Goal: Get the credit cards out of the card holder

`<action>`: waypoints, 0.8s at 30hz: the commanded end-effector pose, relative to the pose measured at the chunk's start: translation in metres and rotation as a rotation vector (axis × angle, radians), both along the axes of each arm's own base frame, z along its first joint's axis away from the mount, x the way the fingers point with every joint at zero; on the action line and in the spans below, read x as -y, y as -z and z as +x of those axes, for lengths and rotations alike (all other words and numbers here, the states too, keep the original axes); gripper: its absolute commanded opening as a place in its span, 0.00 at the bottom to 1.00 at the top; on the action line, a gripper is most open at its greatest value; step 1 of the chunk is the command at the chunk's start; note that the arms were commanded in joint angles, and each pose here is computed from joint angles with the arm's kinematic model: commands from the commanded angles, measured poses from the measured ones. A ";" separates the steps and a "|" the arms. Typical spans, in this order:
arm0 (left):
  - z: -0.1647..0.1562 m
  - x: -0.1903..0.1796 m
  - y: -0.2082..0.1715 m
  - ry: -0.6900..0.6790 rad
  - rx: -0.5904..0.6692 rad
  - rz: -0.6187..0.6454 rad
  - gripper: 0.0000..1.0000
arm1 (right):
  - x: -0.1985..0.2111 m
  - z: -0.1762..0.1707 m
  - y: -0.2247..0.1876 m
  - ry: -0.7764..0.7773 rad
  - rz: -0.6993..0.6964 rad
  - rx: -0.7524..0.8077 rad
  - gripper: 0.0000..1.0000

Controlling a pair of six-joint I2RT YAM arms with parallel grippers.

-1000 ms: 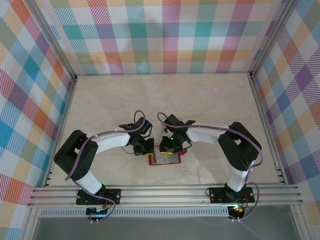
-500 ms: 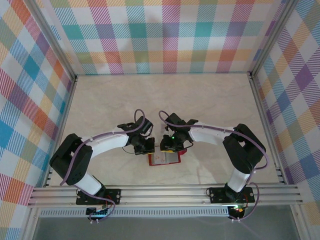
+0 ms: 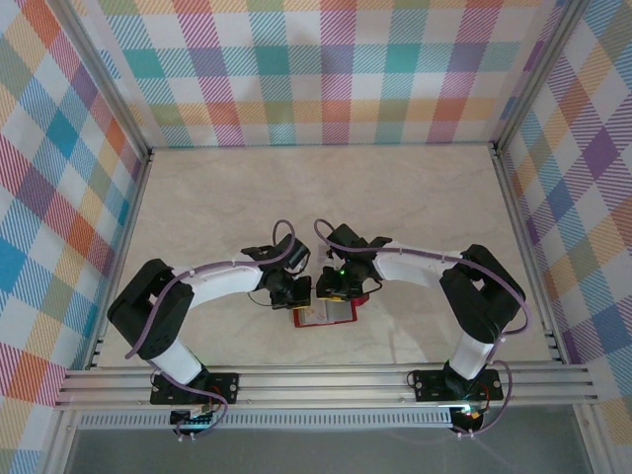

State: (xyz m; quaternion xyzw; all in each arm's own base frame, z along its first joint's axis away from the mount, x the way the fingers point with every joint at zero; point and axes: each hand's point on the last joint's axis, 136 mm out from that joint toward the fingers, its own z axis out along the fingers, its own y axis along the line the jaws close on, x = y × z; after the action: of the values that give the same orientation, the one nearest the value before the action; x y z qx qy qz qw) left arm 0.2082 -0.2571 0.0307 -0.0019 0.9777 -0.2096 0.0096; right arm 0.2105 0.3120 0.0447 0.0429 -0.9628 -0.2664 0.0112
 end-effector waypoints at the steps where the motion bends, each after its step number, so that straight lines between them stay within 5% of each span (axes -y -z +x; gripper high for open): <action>1: -0.003 -0.005 0.007 0.016 -0.008 0.050 0.03 | -0.013 -0.002 -0.007 0.004 0.089 -0.028 0.30; 24: -0.006 -0.011 0.011 0.021 -0.015 0.080 0.03 | 0.005 -0.003 0.023 0.020 -0.031 -0.043 0.29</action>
State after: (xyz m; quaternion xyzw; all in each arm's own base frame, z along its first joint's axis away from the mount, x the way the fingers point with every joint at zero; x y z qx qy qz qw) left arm 0.2087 -0.2565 0.0279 -0.0009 0.9787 -0.2052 0.0088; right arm 0.2081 0.3214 0.0269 0.0335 -0.9572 -0.2856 0.0330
